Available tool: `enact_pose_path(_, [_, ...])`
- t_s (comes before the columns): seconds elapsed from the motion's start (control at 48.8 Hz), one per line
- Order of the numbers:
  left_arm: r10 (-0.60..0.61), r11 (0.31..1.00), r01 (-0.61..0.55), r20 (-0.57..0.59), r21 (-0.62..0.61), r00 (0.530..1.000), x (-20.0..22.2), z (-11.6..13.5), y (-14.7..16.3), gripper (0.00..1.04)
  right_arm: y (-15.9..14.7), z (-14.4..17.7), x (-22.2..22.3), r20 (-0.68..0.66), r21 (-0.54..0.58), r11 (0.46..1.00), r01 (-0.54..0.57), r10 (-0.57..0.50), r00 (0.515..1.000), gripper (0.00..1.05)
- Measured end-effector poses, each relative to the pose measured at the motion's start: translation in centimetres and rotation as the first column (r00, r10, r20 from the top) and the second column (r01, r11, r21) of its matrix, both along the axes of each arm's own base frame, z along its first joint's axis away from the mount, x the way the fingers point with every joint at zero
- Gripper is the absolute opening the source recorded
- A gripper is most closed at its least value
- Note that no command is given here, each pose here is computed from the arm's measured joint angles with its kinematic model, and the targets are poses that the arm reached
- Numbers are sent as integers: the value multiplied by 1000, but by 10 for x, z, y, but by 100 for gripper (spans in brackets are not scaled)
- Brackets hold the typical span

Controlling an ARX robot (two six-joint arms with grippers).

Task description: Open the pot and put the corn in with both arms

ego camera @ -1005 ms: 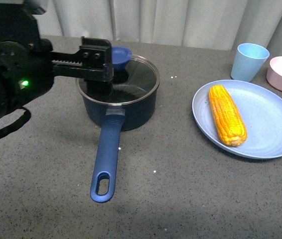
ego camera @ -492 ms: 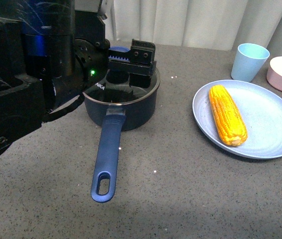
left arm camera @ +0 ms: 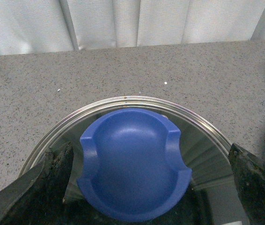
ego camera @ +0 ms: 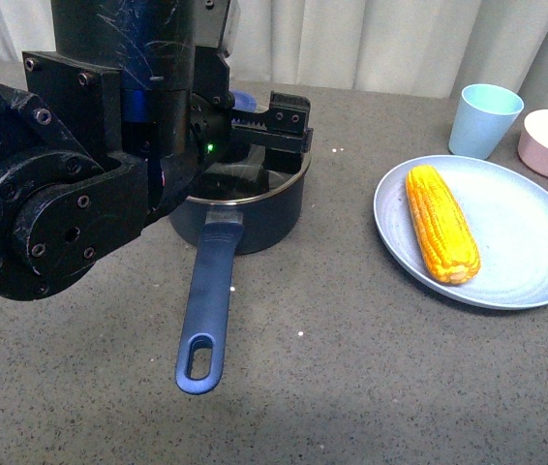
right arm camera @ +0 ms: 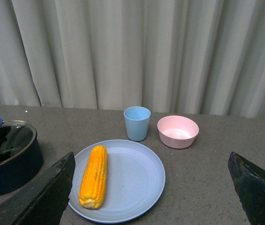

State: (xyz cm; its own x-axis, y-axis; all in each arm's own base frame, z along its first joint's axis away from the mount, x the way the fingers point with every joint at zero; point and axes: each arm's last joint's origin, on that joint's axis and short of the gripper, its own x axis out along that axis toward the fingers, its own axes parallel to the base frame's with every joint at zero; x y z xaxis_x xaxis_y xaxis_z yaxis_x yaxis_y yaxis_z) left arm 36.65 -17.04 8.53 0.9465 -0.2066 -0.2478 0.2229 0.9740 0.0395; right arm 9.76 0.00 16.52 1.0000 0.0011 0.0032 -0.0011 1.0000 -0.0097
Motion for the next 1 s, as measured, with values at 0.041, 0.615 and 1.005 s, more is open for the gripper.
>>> enact_pose_path(0.041, [1,1000,-1,0,1,1000,1,-1,0,98,0,0,0,0,0,1000,0,0,1000,96])
enact_pose_path(0.615, [20,1000,-20,6,15,1000,11,0,2,58,0,0,0,0,0,1000,0,0,1000,96])
enact_pose_path(1.005, [165,983,-157,82,-98,983,-6,41,50,58,0,0,0,0,0,1000,0,0,1000,96])
